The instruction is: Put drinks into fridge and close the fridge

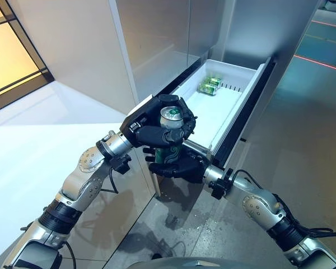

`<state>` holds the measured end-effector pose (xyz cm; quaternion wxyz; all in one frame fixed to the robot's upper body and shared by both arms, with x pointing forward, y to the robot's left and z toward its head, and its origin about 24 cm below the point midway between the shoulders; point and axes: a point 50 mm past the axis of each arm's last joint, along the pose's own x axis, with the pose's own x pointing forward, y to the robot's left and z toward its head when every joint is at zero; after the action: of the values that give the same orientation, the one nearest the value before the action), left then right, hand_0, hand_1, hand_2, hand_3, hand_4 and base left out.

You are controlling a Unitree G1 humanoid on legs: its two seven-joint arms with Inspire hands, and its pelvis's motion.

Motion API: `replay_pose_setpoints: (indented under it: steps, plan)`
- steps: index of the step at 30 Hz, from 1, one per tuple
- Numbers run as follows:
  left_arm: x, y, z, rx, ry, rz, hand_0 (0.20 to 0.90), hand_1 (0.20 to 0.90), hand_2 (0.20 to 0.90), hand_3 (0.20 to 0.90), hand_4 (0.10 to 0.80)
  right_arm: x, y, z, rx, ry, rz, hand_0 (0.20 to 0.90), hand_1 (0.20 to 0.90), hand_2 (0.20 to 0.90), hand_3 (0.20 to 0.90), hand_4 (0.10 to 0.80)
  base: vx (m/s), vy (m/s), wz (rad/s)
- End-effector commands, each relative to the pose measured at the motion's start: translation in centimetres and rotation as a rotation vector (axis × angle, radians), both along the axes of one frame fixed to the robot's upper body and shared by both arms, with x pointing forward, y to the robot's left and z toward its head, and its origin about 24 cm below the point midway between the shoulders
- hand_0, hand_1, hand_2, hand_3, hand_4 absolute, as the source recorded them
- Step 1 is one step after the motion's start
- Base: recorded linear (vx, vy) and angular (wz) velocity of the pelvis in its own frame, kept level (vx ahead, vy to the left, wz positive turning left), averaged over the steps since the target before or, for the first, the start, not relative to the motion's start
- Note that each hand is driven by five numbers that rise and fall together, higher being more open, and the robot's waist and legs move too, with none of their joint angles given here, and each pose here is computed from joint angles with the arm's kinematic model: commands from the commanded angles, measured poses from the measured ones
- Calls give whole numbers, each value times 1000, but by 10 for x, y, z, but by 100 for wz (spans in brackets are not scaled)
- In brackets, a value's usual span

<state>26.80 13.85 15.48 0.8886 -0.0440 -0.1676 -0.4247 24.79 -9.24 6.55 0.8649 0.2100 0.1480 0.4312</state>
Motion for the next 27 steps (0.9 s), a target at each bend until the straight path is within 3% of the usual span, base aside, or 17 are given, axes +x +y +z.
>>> replay_pose_setpoints:
  steps: [1,3,4,5,6,17,18,19,20,27]
  plan:
    - [-2,-50,18,-122,-74,-208,300,300,300,200,100,4,48,99,474,-287,110,900,900,900,900,800,0,0,0]
    - [-2,-50,15,-106,-70,-205,300,300,300,200,100,4,47,101,469,-300,102,900,900,900,900,800,0,0,0]
    - [-2,-50,13,-91,-70,-203,300,300,300,200,100,6,46,102,463,-305,91,592,592,592,540,440,0,0,0]
    - [-2,-50,12,-88,-69,-204,300,300,300,200,100,6,46,103,460,-306,87,542,542,542,483,383,0,0,0]
    - [-2,-50,11,-74,-69,-205,300,300,300,200,100,7,46,104,450,-311,74,300,300,300,200,100,0,0,0]
    - [-3,-44,0,8,-74,-181,300,300,300,200,100,14,34,100,362,-338,10,300,300,300,200,100,0,0,0]
    - [-3,-43,0,16,-76,-169,364,364,364,274,174,15,32,99,356,-341,5,300,300,300,200,100,0,0,0]
    - [-2,-43,-1,26,-77,-160,691,691,691,656,556,16,31,99,351,-341,2,300,300,300,200,100,0,0,0]
    - [-2,-42,-2,36,-83,-149,900,900,900,900,800,16,30,99,343,-344,-5,300,300,300,200,100,0,0,0]
    - [-1,-30,4,17,-146,-64,900,900,900,900,800,24,17,104,297,-388,-75,300,300,300,200,100,1,-3,1]
